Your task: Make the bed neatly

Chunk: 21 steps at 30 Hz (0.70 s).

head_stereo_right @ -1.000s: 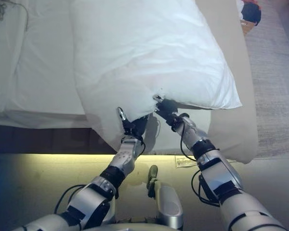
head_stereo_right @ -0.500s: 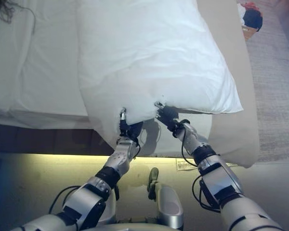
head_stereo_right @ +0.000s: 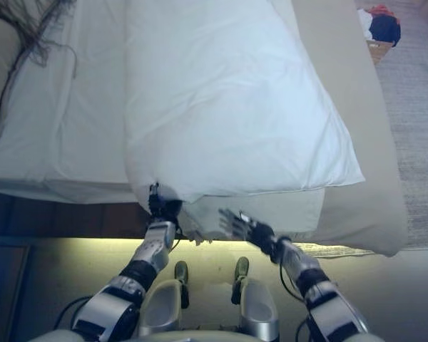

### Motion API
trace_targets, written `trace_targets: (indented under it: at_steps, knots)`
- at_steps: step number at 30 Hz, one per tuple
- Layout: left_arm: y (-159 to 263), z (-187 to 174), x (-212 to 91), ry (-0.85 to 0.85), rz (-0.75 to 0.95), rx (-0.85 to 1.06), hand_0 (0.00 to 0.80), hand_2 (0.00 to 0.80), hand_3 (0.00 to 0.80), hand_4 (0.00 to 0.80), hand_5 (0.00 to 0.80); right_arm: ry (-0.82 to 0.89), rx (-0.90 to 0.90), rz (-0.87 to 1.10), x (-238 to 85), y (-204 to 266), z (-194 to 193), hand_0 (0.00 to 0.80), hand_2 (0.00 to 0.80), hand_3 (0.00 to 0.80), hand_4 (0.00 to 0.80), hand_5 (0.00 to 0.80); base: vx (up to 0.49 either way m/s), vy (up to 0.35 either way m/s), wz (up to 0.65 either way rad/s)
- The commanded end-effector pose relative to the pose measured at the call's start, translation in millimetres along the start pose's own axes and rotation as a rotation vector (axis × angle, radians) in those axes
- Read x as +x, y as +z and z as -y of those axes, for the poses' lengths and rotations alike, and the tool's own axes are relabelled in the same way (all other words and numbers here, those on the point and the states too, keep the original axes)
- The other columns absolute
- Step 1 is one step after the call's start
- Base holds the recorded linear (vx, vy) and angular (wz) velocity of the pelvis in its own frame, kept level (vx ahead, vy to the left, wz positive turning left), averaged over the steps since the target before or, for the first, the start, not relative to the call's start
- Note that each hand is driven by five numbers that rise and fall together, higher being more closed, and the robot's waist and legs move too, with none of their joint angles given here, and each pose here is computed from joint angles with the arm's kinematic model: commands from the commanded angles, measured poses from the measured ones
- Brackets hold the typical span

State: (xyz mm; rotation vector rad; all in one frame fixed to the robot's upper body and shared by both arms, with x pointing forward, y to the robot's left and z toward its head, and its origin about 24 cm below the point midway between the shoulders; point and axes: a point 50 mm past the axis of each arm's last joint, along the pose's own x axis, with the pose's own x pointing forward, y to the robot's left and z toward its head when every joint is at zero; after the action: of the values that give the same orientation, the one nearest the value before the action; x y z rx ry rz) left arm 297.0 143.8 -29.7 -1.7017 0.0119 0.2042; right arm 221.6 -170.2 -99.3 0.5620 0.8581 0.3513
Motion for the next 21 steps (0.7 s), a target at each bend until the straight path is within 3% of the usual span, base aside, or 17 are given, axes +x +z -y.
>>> trace_targets:
  at_steps: [1, 7, 21]
  knots:
    - [33, 21, 4, -0.191, 0.066, 0.054, 0.8, 0.8, 0.8, 0.8, 0.8, -0.055, 0.083, -0.084, -22, -43, 28, 0.0, 0.0, 0.0, 0.0, 0.0, 0.133, 0.125, 0.0]
    - [97, 8, -15, -0.138, 0.211, 0.15, 0.8, 0.8, 0.8, 0.8, 0.8, -0.211, 0.276, -0.118, -54, -93, 54, 0.0, 0.0, 0.0, 0.0, 0.0, 0.112, 0.108, -0.01]
    - [205, 14, -67, -0.055, 0.446, 0.326, 0.8, 0.8, 0.8, 0.8, 0.8, -0.344, 0.329, -0.073, -70, -89, 73, 0.0, 0.0, 0.0, 0.0, 0.0, 0.014, 0.06, 0.06]
